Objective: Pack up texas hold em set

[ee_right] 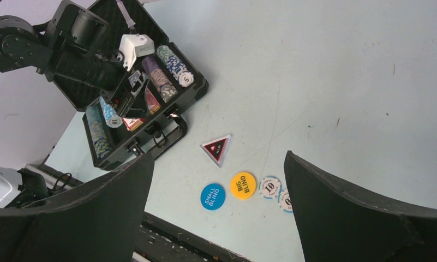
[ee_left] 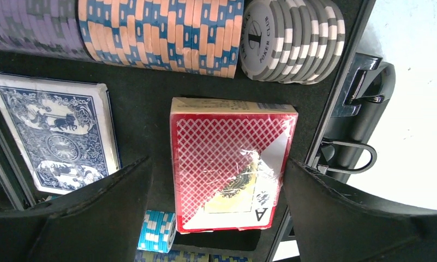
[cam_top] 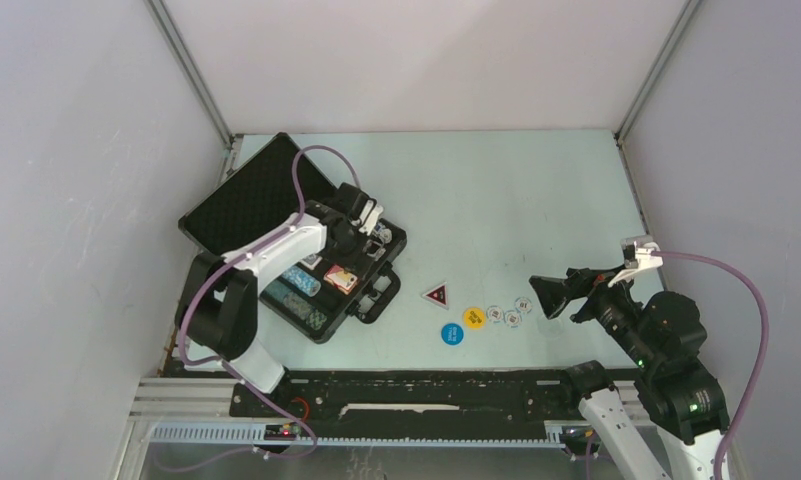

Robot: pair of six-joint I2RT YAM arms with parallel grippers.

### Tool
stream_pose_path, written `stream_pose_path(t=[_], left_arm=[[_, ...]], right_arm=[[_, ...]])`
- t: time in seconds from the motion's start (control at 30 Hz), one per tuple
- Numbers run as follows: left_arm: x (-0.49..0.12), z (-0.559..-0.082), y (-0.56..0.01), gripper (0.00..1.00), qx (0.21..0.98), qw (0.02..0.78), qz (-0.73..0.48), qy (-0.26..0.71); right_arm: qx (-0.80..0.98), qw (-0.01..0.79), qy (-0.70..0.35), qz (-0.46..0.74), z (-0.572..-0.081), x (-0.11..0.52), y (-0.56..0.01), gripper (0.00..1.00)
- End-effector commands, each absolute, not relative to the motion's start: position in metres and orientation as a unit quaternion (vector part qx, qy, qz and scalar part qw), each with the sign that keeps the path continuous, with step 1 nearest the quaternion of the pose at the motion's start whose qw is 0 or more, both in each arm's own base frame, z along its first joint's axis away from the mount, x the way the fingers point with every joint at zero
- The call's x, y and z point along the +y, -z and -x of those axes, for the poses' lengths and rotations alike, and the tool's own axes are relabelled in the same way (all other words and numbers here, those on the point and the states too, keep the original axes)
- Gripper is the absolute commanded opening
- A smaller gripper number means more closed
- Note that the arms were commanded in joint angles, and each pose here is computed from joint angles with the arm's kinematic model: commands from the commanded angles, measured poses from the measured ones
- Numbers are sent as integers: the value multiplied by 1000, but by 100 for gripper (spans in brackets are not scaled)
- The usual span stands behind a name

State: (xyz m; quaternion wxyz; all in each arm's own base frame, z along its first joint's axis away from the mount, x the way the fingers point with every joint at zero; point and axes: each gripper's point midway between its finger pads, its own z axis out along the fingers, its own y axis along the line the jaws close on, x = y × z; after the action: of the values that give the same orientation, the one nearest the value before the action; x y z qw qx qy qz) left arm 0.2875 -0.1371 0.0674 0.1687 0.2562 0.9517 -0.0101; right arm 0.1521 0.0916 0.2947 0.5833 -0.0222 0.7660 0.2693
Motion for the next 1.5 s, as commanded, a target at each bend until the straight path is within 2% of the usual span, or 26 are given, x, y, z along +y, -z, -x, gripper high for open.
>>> stream_pose_path(t=[0.0,0.17,0.33,0.43,0.57,0.7,0.83,1.2,1.47], left_arm=[[-149,-296,-93,94,946,209,-246,32],[-142,-279,-107,100,955,228,-185,41],[-136,-265,-138,100,951,288,-85,72],[-140,-253,-144,99,947,299,6,120],[-146,-244,-143,98,929,306,113,177],[-132,-253,-144,100,894,352,204,186],[-124,-257,-125,96,875,349,275,190],[-147,-287,-104,95,880,344,243,221],[-132,-273,-102,100,897,336,226,179]], right_arm=[[759,592,-268,30,-157,93,-299,100],[762,590,-267,31,-157,93,-297,100],[762,589,-267,30,-156,93,-297,100],[762,589,-266,30,-157,93,-297,100],[762,589,-268,29,-157,93,-298,100],[761,591,-266,28,-156,92,-297,100],[760,592,-267,28,-155,92,-298,100],[756,599,-265,23,-153,89,-298,100],[756,598,-265,23,-154,89,-298,100]])
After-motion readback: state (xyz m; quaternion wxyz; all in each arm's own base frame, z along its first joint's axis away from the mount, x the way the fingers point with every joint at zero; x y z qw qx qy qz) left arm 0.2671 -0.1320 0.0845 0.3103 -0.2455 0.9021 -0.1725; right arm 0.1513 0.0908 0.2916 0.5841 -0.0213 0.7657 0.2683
